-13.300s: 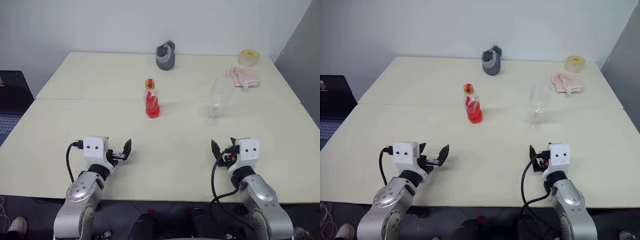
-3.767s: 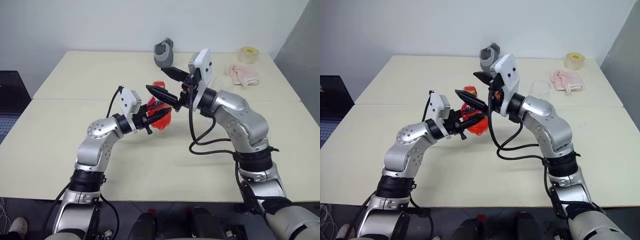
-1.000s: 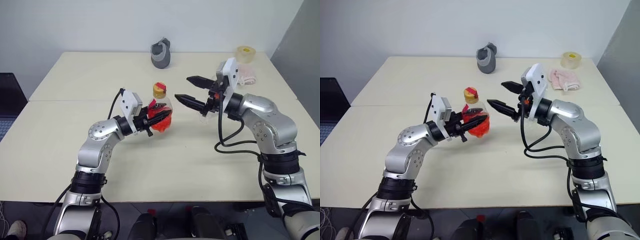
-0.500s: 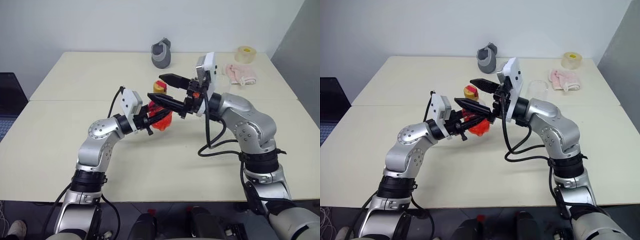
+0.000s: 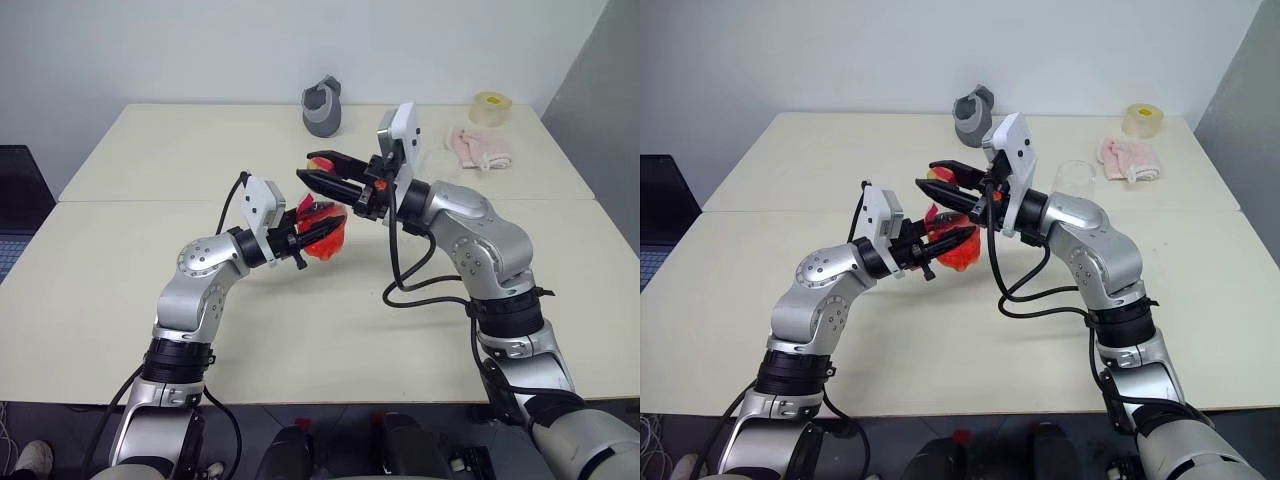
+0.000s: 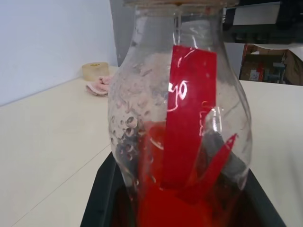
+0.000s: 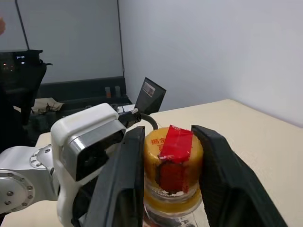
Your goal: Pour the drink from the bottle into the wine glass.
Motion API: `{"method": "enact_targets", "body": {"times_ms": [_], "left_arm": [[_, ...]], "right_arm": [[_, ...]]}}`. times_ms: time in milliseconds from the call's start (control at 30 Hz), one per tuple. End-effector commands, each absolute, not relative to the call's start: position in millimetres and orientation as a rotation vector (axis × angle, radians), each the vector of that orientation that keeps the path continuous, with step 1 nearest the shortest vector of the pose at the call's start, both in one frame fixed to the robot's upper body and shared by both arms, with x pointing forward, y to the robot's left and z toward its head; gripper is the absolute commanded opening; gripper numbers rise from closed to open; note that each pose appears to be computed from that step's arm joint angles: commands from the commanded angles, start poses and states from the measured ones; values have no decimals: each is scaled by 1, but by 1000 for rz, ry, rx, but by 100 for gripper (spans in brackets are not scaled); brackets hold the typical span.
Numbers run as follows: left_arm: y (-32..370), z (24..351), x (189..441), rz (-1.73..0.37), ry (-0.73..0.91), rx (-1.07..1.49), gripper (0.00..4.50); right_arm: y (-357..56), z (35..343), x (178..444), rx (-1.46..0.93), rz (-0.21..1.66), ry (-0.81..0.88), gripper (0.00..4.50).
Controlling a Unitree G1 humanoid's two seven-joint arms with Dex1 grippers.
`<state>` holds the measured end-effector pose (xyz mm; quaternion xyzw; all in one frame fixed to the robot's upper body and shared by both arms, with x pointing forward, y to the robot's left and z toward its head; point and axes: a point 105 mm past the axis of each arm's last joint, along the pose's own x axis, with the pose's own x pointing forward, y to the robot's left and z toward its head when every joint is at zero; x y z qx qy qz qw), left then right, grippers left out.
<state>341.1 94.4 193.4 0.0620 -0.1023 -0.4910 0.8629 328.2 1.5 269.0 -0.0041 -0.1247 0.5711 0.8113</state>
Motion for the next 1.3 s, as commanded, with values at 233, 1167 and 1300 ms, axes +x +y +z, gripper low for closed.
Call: {"method": "enact_targets", "body": {"times_ms": [233, 1167, 1300], "left_arm": [[93, 206, 330, -1057, -270, 142, 132], [103, 189, 301, -969, -232, 94, 132], [101, 189, 302, -966, -236, 88, 132]], "right_arm": [[-4, 299, 315, -4, 1276, -335, 118], [-113, 159, 285, -169, 644, -6, 118], [-136, 122, 289, -164, 457, 61, 118]]}}
